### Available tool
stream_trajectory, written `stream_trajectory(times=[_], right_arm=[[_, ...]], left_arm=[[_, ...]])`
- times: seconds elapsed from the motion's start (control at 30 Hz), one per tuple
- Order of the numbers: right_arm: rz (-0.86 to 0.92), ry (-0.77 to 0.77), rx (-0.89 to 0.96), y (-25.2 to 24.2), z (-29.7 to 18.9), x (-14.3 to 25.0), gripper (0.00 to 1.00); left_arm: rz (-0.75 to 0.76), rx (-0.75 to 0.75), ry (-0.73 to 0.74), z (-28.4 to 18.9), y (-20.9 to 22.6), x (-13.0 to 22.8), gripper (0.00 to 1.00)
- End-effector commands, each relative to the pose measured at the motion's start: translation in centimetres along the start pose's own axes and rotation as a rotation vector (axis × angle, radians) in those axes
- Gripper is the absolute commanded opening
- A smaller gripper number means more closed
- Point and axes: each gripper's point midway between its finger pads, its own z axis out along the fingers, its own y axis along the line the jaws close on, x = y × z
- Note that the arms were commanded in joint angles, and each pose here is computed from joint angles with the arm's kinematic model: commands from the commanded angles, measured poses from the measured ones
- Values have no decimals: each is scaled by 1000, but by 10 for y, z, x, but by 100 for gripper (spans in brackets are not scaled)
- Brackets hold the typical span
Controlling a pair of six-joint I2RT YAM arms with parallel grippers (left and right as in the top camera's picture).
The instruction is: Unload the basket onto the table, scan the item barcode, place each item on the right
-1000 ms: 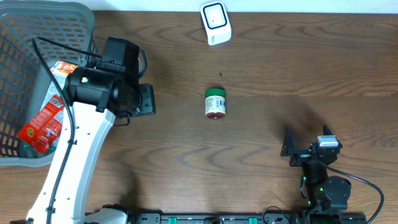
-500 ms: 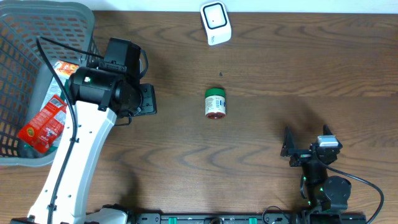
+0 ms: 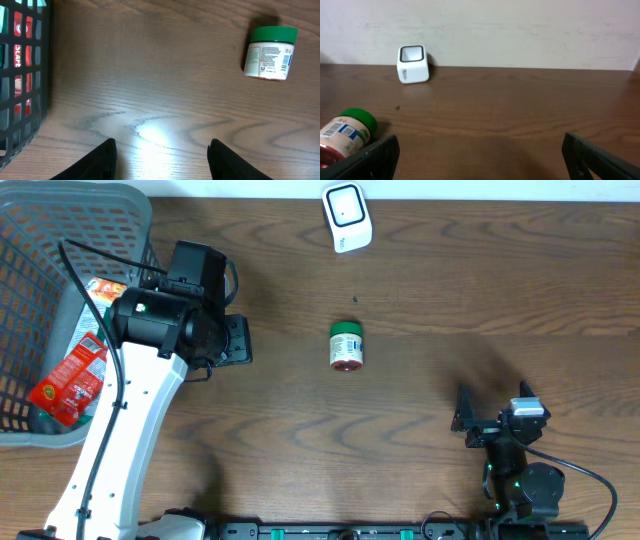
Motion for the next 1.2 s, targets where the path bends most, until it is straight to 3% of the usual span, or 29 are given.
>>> stream_trajectory(times=[0.0, 1.17], right_arm=[[14, 1, -7, 1, 0, 1, 99], [14, 1, -7, 1, 0, 1, 99]], left_arm=[[12, -14, 5, 2, 1, 1, 59], [11, -4, -22, 2, -1, -6, 59]])
